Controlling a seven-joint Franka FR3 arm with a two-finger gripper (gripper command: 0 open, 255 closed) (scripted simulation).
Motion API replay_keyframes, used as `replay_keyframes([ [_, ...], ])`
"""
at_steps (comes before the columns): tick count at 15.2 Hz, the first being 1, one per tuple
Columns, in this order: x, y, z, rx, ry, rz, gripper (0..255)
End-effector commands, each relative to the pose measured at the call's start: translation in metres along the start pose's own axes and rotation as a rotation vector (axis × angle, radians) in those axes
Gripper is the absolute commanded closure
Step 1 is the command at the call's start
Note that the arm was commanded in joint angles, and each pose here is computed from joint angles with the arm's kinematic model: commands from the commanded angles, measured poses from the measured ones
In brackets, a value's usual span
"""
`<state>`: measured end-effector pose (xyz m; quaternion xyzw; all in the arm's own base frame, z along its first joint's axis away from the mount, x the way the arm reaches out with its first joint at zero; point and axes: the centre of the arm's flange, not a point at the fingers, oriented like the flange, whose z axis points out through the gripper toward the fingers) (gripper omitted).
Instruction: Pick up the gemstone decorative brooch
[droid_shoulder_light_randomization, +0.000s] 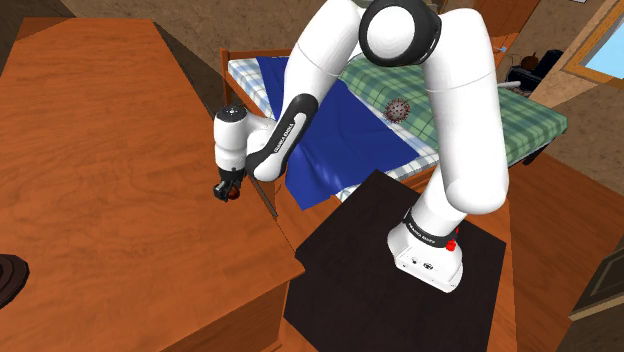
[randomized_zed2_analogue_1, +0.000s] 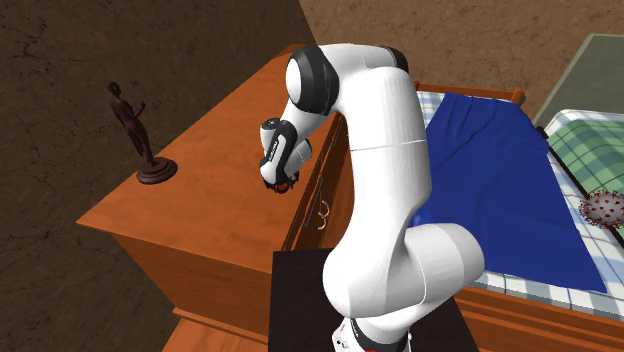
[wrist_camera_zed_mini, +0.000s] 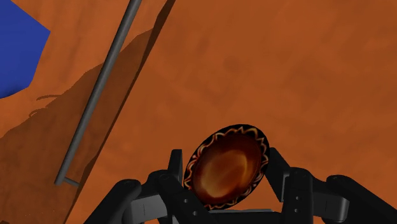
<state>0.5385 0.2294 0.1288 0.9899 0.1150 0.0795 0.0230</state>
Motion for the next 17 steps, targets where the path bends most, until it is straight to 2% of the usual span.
replay_keyframes([
  [1, 0.001, 0.001, -0.006, 0.000, 0.000, 0.000, 255],
  [15, 0.012, 0.005, -0.078, 0.000, 0.000, 0.000, 255],
  [17, 0.012, 0.005, -0.079, 0.000, 0.000, 0.000, 255],
])
